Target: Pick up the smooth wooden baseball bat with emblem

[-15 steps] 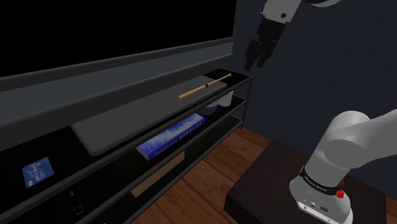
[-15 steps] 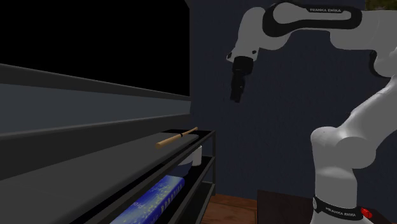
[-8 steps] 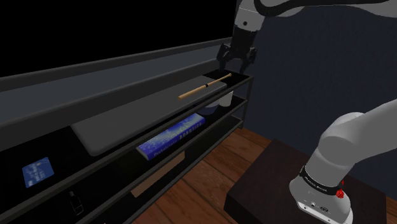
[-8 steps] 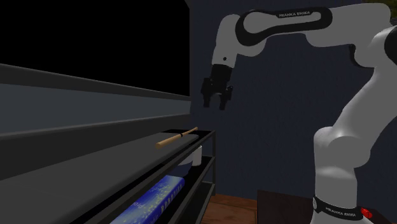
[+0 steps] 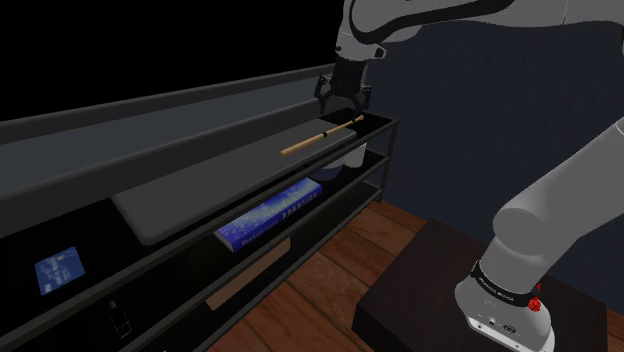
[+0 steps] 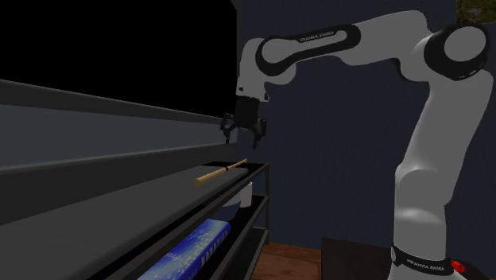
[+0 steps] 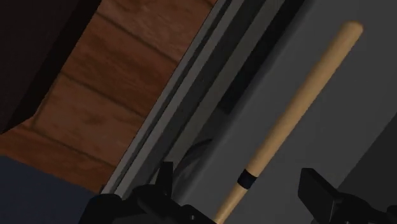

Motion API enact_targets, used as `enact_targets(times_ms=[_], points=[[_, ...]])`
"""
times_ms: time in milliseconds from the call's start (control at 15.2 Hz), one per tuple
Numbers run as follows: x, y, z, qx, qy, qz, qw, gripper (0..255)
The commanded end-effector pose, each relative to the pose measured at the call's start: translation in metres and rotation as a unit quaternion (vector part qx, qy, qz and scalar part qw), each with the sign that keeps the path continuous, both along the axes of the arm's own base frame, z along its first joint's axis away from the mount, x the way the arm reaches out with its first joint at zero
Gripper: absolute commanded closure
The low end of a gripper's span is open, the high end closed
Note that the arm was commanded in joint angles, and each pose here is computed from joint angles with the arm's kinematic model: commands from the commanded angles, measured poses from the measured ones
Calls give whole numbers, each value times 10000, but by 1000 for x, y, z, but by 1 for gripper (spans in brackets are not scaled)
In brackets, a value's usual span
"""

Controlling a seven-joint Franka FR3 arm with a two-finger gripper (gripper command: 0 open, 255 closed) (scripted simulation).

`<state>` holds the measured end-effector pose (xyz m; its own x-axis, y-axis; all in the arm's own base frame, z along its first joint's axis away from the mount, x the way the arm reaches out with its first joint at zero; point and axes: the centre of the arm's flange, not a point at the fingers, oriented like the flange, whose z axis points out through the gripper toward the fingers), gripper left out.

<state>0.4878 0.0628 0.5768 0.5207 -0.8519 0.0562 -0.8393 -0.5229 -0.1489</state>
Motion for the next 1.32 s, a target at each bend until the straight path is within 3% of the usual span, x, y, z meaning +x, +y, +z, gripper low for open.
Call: enact_targets(times_ms=[0, 132, 330, 396, 990, 1056, 1254], points=[[23, -10, -14, 110, 62, -717, 9973, 0], [44, -23, -25, 206, 122, -1377, 9902, 0], [72, -47, -43, 349, 211, -2355, 9710, 0], [74, -49, -44, 359, 218, -2426, 9692, 0], [74, -49, -84, 359, 218, -2426, 9692, 0], [74, -50, -84, 359, 218, -2426, 9692, 255], [74, -49, -85, 359, 218, -2425, 9692, 255]])
